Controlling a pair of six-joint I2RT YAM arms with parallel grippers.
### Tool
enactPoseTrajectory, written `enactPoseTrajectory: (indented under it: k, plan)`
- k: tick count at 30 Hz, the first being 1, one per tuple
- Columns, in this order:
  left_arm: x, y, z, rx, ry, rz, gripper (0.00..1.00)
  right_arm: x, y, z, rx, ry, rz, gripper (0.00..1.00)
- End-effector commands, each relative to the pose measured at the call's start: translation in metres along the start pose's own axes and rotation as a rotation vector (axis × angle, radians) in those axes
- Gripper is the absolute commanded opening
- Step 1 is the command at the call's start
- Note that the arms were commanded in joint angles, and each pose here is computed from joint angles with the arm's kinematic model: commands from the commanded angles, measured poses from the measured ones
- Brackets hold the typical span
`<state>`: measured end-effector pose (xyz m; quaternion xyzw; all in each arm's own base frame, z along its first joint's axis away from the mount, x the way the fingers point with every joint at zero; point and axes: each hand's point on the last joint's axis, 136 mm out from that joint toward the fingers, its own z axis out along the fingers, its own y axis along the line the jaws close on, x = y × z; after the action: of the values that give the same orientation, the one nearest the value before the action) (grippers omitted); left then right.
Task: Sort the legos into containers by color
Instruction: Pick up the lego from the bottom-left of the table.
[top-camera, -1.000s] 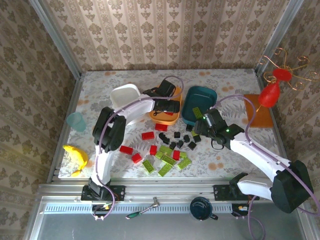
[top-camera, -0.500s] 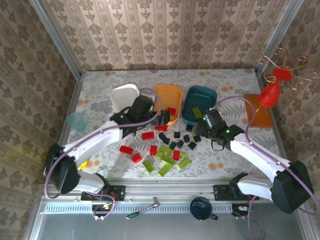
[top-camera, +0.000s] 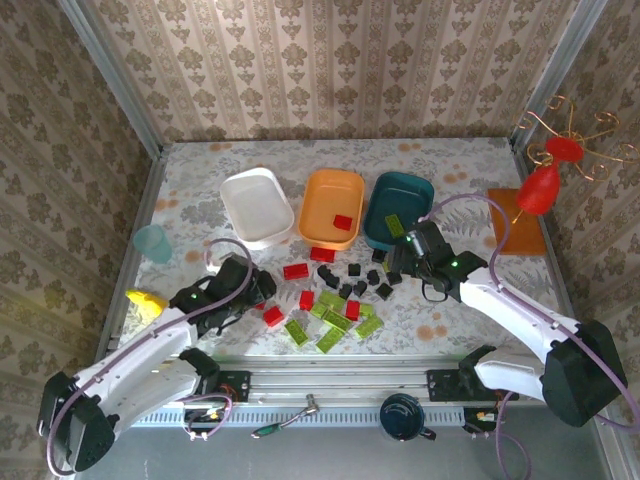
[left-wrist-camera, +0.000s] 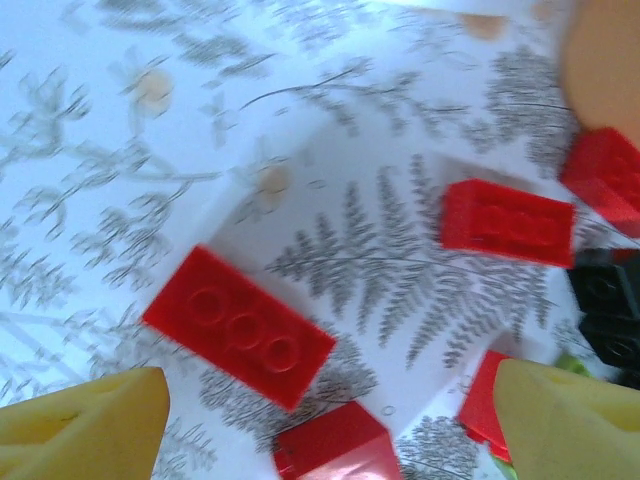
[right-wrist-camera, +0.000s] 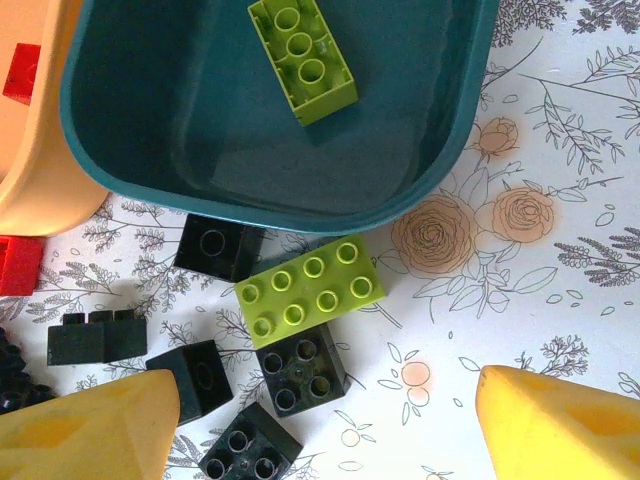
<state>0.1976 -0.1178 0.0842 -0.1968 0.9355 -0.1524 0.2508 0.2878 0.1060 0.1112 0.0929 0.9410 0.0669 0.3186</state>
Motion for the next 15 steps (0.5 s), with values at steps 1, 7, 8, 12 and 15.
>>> enactPoseTrajectory:
  k: [1,7,8,12,15]
  plan:
    - [0.009,0.021,0.005,-0.070,0.024,-0.199,0.86,0.003,-0.002,0.003,0.007,0.003,-0.011,0.79]
    - [0.009,0.018,0.020,-0.121,0.066,-0.272,0.82,0.001,-0.004,0.002,0.021,-0.009,-0.019,0.79]
    - [0.008,0.017,0.023,-0.132,0.066,-0.272,0.82,0.000,-0.005,0.002,0.024,-0.011,-0.020,0.79]
    - [0.007,0.015,0.036,-0.146,0.073,-0.265,0.81,0.000,-0.007,0.000,0.025,-0.019,-0.018,0.79]
    - [0.006,0.015,0.045,-0.159,0.075,-0.263,0.80,0.000,-0.009,-0.002,0.027,-0.026,-0.019,0.80]
